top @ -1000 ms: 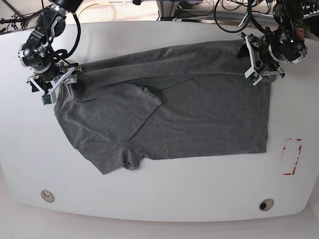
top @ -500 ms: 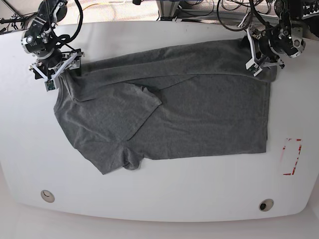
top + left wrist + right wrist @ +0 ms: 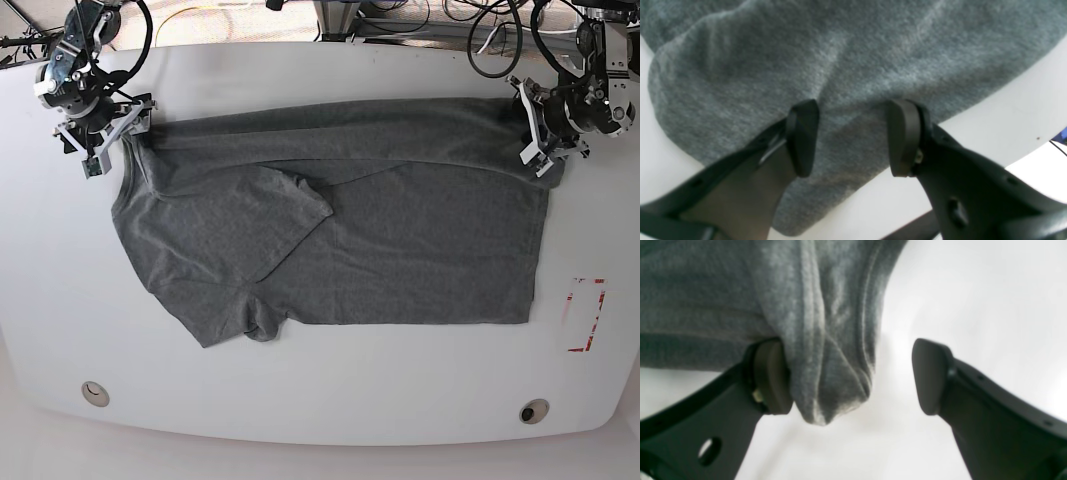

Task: Fold the T-shirt properly
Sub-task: 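Open the right gripper and pull it back from the shirt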

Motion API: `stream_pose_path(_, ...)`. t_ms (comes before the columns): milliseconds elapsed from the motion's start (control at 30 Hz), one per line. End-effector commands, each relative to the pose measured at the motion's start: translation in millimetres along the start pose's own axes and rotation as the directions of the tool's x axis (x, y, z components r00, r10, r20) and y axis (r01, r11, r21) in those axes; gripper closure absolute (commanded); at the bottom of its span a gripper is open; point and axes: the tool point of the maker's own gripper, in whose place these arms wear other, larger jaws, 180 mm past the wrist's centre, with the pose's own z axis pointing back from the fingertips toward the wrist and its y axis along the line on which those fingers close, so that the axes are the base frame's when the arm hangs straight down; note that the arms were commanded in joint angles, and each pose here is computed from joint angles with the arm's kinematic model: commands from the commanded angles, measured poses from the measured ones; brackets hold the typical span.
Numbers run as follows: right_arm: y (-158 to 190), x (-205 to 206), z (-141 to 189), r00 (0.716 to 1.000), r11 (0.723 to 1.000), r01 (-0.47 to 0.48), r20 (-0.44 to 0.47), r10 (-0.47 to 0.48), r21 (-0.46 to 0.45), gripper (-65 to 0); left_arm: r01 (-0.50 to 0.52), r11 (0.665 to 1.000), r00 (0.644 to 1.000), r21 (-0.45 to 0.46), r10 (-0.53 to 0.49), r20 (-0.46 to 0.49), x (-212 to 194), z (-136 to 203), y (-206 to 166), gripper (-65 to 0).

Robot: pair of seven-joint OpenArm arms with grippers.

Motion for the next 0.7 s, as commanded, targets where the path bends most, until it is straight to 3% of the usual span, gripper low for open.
stream_pose_path(0, -13.5, 10.0, 7.5, 0.999, 0.999, -0.030, 0.025, 0.031, -0.030, -50.3, 0.020, 1.000, 0.989, 0.022, -0.016, -0.144, -32.9, -0.5, 7.0, -30.6)
stream_pose_path(167, -23.6, 12.6, 12.6, 0.998, 0.997, -0.059, 0.017, 0.060, -0.051, -50.3, 0.019, 1.000, 0.988, 0.023, -0.015, -0.153, -36.1, -0.2, 9.2, -30.6)
stream_pose_path(400, -43.9, 6.1, 21.7, 0.992, 0.990, -0.108, -0.069, 0.102, -0.087, -50.3, 0.019, 1.000, 0.988, 0.023, -0.015, -0.153, -36.1, -0.2, 9.2, -30.6)
stream_pose_path(667, -69.3, 17.8, 34.6, 0.983, 0.976, -0.172, -0.083, 0.163, -0.132, -50.4, 0.020, 1.000, 0.988, 0.022, -0.017, -0.151, -35.2, -0.4, 9.1, -30.6)
